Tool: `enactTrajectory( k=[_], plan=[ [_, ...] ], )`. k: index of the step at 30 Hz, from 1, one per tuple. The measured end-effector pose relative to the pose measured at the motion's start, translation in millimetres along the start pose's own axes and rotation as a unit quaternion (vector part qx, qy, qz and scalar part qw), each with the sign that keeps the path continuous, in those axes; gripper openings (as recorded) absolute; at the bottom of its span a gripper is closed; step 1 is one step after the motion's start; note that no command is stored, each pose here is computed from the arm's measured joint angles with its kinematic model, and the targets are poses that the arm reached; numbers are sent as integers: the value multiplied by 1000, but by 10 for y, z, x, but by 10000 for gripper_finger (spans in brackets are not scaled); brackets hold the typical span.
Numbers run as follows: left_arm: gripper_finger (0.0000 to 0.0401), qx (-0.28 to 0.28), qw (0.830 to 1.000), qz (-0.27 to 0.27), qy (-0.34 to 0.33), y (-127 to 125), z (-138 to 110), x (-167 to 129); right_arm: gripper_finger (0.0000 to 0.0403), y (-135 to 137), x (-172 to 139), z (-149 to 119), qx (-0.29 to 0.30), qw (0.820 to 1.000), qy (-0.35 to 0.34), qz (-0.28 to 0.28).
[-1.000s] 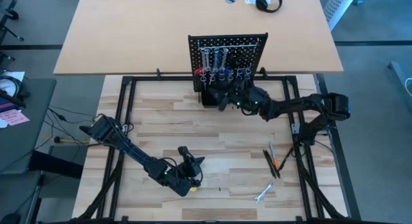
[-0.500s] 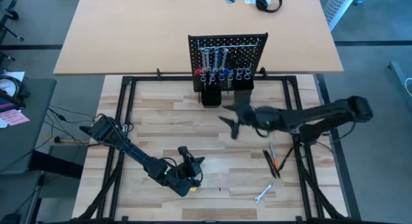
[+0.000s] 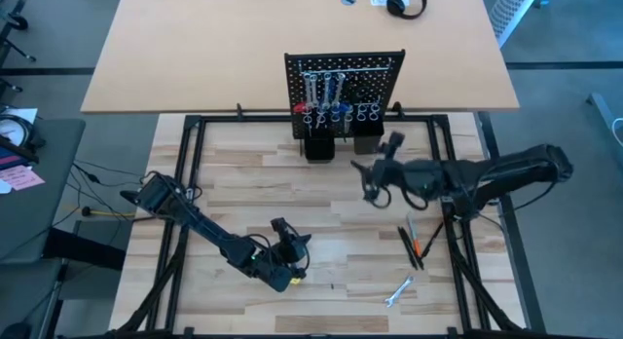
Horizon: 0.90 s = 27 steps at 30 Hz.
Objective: Hang tools onto peg board
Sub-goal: Adjust the blue hexagonal T handle wrench on the pegboard
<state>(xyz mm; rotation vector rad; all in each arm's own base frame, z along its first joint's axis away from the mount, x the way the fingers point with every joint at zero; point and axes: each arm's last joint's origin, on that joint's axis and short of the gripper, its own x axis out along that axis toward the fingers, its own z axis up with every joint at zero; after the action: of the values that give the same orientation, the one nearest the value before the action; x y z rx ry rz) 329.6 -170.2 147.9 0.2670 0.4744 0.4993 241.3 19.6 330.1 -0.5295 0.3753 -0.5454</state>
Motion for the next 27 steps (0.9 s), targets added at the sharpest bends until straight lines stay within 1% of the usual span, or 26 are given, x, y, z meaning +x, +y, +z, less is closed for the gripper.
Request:
enactTrajectory(
  k=[2,4,5,7,9,10,11,12,13,15,16,17,23,25,27],
  plan=[
    [0,-1,1000,-8,5,8,-1,20,214,-173,55,42,-11,1000,19,-17],
    [0,-1,1000,-17,10,13,-4,34,208,-359,105,72,-3,998,38,-41],
    [0,0,1000,-20,12,14,-7,38,206,-454,135,73,12,997,47,-56],
    [0,5,1000,-19,16,17,-20,37,200,-631,203,41,60,992,63,-89],
    [0,12,1000,-18,21,21,-34,36,197,-781,274,-37,106,984,80,-121],
    [0,14,999,-17,25,24,-44,36,195,-855,313,-87,118,981,87,-127],
    [0,15,999,-15,28,29,-54,36,195,-915,348,-132,123,981,89,-118],
    [0,16,999,-14,32,33,-66,36,194,-966,380,-173,127,983,87,-95],
    [0,17,999,-13,37,37,-78,35,194,-1003,410,-206,130,987,79,-59],
    [0,19,999,-10,44,46,-99,35,193,-1038,494,-259,122,991,51,34],
    [0,20,999,-8,46,50,-103,37,193,-1037,531,-278,115,990,42,66],
    [0,21,999,-6,46,57,-103,45,193,-1033,574,-306,110,990,44,78],
    [0,42,998,12,47,148,-69,175,193,-901,912,-432,56,992,73,84],
    [0,55,997,20,51,194,-63,232,193,-850,1012,-456,53,993,87,57],
    [0,62,996,27,55,238,-58,285,193,-820,1066,-463,55,993,106,12]
  ],
)
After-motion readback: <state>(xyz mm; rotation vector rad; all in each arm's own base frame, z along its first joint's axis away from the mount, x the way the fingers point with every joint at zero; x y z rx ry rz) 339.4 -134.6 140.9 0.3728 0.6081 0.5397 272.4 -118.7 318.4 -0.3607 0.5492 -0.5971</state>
